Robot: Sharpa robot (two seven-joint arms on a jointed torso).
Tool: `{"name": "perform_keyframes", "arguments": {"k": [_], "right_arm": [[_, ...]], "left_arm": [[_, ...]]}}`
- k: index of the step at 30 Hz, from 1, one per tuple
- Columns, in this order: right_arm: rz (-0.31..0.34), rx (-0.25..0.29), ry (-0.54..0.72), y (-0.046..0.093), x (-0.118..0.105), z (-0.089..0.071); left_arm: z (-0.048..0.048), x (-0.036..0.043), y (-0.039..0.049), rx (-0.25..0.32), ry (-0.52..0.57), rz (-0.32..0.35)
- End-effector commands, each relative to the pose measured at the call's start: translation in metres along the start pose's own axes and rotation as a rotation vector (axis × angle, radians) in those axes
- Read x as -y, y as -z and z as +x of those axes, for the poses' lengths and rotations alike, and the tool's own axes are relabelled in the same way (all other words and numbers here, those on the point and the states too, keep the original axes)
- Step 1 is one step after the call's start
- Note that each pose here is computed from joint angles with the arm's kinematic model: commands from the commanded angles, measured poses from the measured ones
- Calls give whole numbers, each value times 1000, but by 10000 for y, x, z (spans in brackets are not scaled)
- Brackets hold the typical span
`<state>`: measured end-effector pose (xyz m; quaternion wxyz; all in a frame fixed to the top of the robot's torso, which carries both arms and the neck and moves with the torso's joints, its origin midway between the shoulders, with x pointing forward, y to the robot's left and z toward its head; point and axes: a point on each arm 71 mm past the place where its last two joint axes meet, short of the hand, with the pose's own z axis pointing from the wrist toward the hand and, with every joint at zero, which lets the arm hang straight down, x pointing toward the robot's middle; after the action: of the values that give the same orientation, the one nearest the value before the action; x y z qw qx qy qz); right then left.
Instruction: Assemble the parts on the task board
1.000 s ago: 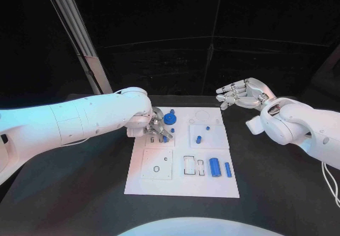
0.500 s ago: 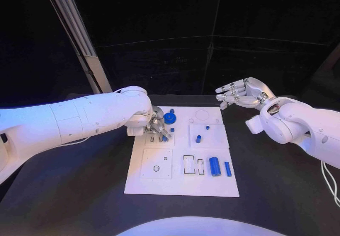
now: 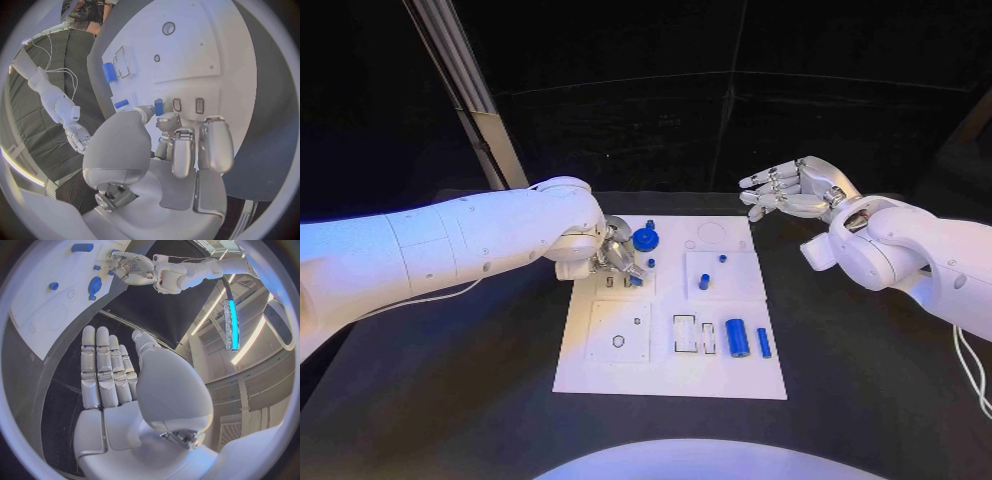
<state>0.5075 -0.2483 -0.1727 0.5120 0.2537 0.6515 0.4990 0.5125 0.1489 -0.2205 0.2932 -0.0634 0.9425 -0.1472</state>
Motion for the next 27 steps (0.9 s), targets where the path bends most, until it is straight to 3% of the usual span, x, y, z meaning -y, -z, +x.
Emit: {"name": "perform_keyframes", "arguments": {"k": [1,10,18,27], "right_arm": [[-11,-15,-2,-6,-17,3],[-12,-13,0,-8,0,-19],[-11,-11,1,-9,10,-32],[-11,-11,1,-11,12,-33]], "left_arm": [[-23,-3,25,62,68,28],[26,-61,69,143,77,38],[82,-167,17,197,43,7],[109,-245,0,206,25,-7]]}}
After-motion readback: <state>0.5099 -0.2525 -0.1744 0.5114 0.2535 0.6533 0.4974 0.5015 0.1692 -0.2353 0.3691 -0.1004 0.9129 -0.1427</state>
